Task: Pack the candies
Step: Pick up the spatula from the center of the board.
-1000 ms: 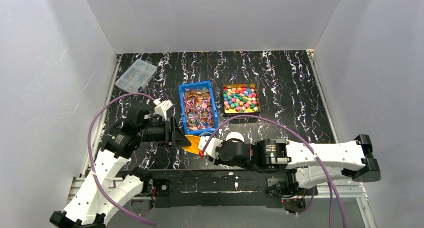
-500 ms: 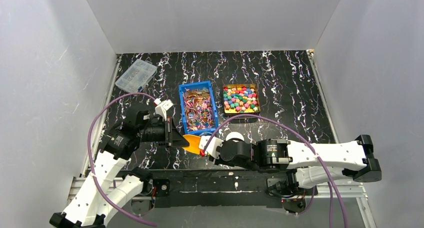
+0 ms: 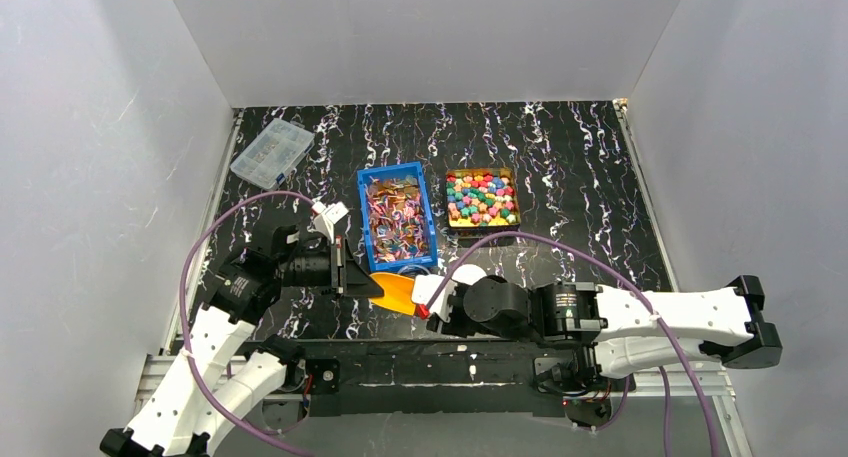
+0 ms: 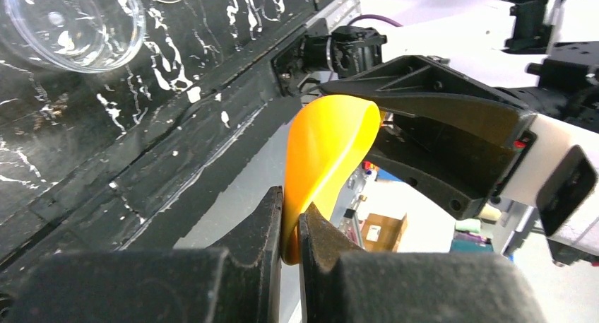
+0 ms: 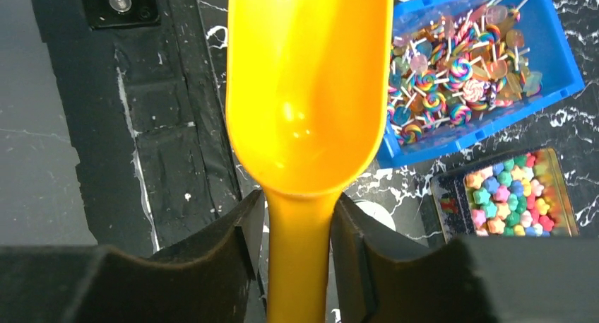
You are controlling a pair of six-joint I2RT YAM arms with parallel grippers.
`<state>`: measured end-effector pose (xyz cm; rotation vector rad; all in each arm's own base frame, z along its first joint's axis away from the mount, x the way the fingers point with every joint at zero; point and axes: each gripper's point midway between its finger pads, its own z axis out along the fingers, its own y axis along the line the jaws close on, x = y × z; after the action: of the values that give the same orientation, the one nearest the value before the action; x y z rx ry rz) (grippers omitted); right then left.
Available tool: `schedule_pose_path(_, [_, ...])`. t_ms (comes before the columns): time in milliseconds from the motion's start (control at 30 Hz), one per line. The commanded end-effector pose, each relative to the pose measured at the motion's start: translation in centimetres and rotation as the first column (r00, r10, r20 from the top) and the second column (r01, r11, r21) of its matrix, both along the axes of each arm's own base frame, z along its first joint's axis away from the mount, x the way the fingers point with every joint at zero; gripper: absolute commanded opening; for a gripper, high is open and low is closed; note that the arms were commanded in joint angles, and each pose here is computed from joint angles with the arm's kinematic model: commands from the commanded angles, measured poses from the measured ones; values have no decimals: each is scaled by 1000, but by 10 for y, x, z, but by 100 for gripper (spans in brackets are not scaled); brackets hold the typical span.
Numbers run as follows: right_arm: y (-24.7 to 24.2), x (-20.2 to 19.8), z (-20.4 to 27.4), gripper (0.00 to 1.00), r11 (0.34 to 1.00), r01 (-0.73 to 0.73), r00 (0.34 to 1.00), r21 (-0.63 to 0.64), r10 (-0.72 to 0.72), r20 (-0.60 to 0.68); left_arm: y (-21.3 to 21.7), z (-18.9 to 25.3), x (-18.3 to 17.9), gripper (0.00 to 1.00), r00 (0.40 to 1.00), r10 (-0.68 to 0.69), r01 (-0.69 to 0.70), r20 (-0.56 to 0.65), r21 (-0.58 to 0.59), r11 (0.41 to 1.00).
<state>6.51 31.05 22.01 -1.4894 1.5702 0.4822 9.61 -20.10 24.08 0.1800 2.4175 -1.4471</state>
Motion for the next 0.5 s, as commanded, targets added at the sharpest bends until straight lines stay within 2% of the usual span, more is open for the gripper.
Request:
schedule_pose_path(0, [14,-11,19,51,989,-86,996,122,84,19,-7,17,-12,0,998,-66,64,-10,-91,994])
schedule_pose_path(233, [11,-10,24,50,983,-95,995,156,90,37,-9,19,-15,0,996,-82,78,-30,-109,991])
schedule_pose_path(467, [11,-11,30,39,973,-101,995,207,95,42,-8,16,-17,0,995,-86,81,-46,-112,990])
